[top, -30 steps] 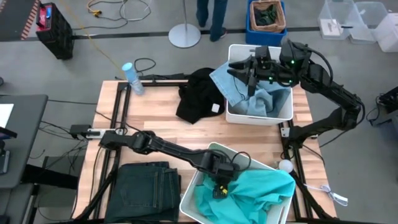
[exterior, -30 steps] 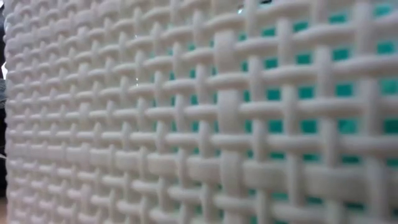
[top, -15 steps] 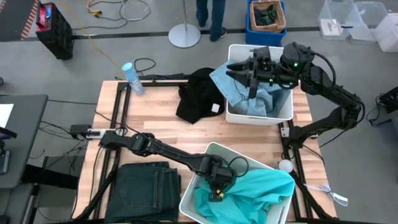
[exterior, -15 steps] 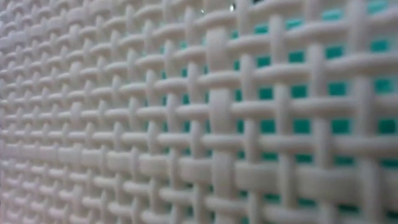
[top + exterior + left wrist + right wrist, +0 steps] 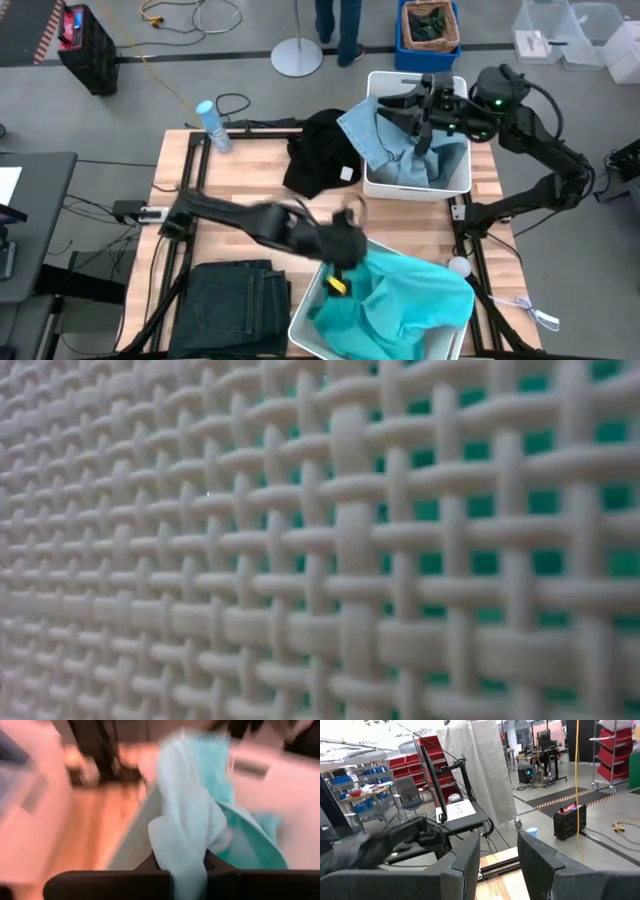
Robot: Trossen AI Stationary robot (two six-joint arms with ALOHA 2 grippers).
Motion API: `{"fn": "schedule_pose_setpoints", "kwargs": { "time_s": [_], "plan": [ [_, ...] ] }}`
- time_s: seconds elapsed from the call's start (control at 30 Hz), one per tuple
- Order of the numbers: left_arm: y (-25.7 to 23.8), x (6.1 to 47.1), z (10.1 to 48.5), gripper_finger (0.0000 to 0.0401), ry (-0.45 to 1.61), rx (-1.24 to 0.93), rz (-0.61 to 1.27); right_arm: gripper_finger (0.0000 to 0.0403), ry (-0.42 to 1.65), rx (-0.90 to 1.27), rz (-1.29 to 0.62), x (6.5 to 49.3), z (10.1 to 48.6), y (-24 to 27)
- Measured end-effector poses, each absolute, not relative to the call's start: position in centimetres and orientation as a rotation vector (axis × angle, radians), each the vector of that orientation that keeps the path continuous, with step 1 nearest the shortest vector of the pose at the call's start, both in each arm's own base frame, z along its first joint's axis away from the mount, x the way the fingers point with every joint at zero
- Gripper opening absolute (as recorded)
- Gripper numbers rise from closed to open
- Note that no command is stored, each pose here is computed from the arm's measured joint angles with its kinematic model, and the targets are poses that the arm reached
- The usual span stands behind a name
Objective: Sort clothes
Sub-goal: Remove the blue shorts from the bottom white laundry bin
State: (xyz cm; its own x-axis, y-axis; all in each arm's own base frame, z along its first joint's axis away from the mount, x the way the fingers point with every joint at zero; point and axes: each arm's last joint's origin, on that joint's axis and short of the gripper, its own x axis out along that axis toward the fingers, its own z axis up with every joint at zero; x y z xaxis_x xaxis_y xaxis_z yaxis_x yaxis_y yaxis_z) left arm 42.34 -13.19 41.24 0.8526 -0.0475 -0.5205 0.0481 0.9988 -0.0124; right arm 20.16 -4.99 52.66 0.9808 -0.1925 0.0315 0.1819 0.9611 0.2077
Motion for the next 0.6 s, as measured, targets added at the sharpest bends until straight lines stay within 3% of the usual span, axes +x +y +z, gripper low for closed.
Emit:
{"fn": "schedule_pose_setpoints", "kwargs": {
  "time_s": [0.3,0.6],
  "plan": [
    [-5.6,36.6,52.2,0.0001,0.081,-0.001,0.082,0.0148,-0.094,0.200,-0.181,18.3,53.5,-4.4],
    [2.6,35.1,55.8,0.0000,-0.188,-0.046,0.235,0.0148,-0.103,0.196,-0.139,17.9,53.7,-3.6]
  ]
}}
